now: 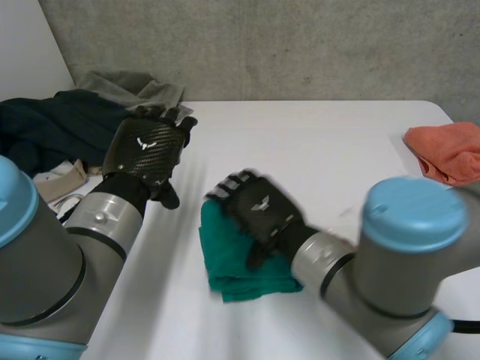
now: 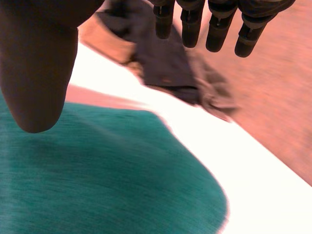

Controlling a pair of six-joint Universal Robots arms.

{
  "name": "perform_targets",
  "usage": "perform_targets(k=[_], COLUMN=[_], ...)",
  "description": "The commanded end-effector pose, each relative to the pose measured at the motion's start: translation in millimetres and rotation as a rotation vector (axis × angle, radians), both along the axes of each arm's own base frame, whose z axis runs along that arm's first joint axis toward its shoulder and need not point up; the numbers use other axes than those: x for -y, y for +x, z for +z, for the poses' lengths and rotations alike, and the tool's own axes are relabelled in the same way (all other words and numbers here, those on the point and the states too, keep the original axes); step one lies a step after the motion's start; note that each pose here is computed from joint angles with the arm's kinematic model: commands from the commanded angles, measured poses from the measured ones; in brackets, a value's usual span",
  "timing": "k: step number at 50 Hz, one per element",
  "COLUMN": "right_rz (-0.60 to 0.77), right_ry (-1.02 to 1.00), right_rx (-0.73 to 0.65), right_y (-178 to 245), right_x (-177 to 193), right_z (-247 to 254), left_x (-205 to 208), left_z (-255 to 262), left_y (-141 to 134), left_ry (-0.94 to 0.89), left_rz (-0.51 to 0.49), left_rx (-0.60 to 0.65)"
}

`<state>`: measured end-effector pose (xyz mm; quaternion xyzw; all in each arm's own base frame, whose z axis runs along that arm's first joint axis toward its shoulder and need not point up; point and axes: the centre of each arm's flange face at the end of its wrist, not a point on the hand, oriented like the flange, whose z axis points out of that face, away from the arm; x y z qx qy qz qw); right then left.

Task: Fold the laundry.

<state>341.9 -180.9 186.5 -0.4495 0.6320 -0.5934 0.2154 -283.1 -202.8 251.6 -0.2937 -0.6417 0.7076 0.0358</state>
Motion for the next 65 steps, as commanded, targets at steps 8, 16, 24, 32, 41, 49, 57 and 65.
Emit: perform_targets(k=[8, 16, 24, 32, 41, 49, 57, 65], right_rz=[-0.246, -0.213, -0.26, -0.292, -0.242, -0.089, -0.029, -0.008], right_ry=[0.441, 0.439, 0.285, 0.12, 0.0, 0.023, -0.004, -0.081], right_rx=[0.046, -0.059, -0.171, -0.08, -0.002, -0.008, -0.039, -0.117], right_y=[-35, -29, -35, -40, -50, -44, -31, -26], right_x=[64, 68, 76, 73, 29, -21, -26, -17], right_z=[-24, -56, -57, -19, -2, -38, -67, -87], left_x=[-6, -6, -8, -11, -16, -16, -22, -22], left_z=[-57, -109, -124, -92, -18, 1, 2, 0], left_y=[-59, -47, -43, -53, -57, -59, -65, -65], left_ry=[0.305, 0.447, 0.464, 0.371, 0.219, 0.205, 0.221, 0.227], left_rz=[-0.182, -0.012, 0.016, -0.031, -0.184, -0.406, -0.562, -0.568], left_rx=[-0.118, 0.043, 0.174, 0.155, -0.004, -0.042, -0.051, -0.046])
